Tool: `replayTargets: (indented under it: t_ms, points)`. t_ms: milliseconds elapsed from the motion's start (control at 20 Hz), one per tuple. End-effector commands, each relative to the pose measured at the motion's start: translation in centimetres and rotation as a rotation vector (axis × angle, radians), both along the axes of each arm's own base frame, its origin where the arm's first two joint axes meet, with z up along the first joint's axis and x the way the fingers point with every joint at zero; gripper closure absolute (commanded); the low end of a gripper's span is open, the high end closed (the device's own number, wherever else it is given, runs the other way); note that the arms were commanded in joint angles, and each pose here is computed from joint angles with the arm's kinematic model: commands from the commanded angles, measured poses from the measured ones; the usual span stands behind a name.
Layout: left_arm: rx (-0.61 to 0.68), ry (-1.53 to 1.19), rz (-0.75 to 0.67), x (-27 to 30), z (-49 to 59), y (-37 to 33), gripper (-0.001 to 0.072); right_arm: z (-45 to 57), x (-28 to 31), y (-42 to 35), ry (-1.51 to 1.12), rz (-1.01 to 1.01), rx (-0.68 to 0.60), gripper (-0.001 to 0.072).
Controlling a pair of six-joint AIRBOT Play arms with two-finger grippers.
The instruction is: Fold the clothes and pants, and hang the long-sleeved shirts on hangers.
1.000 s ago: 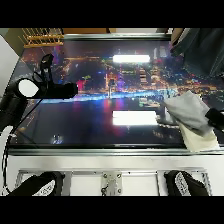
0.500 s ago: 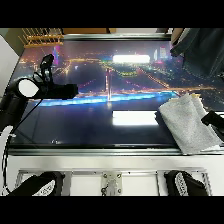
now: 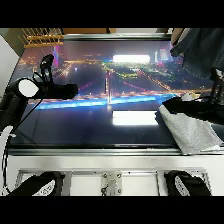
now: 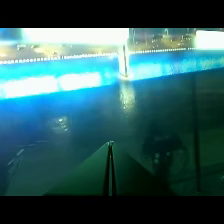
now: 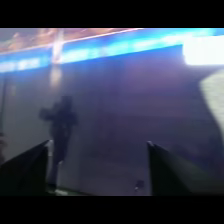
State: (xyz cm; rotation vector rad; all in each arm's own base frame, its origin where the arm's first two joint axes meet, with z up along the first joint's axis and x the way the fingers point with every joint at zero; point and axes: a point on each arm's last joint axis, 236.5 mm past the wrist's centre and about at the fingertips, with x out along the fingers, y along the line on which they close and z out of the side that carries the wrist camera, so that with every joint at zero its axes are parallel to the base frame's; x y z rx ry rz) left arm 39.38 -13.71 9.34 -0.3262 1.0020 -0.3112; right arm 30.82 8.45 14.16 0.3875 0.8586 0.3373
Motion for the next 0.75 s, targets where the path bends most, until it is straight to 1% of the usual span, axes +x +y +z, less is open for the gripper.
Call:
replayTargets:
  t_ms: [0, 50, 700]
  points:
    - [0.002, -0.002, 0.000, 0.05, -0.01, 0.02, 0.0699, -0.56, -0.57, 4.35, 0.022, 0.136, 0.035, 0.0474]
    - [0.002, -0.003, 0.000, 0.06, 0.01, 0.02, 0.0699, -0.70, -0.60, 4.60, 0.028, 0.143, 0.038, 0.0691]
    - [0.001, -0.002, 0.000, 0.05, -0.01, 0.01, 0.0700, -0.70, -0.44, 4.57, 0.025, 0.138, 0.039, 0.0687]
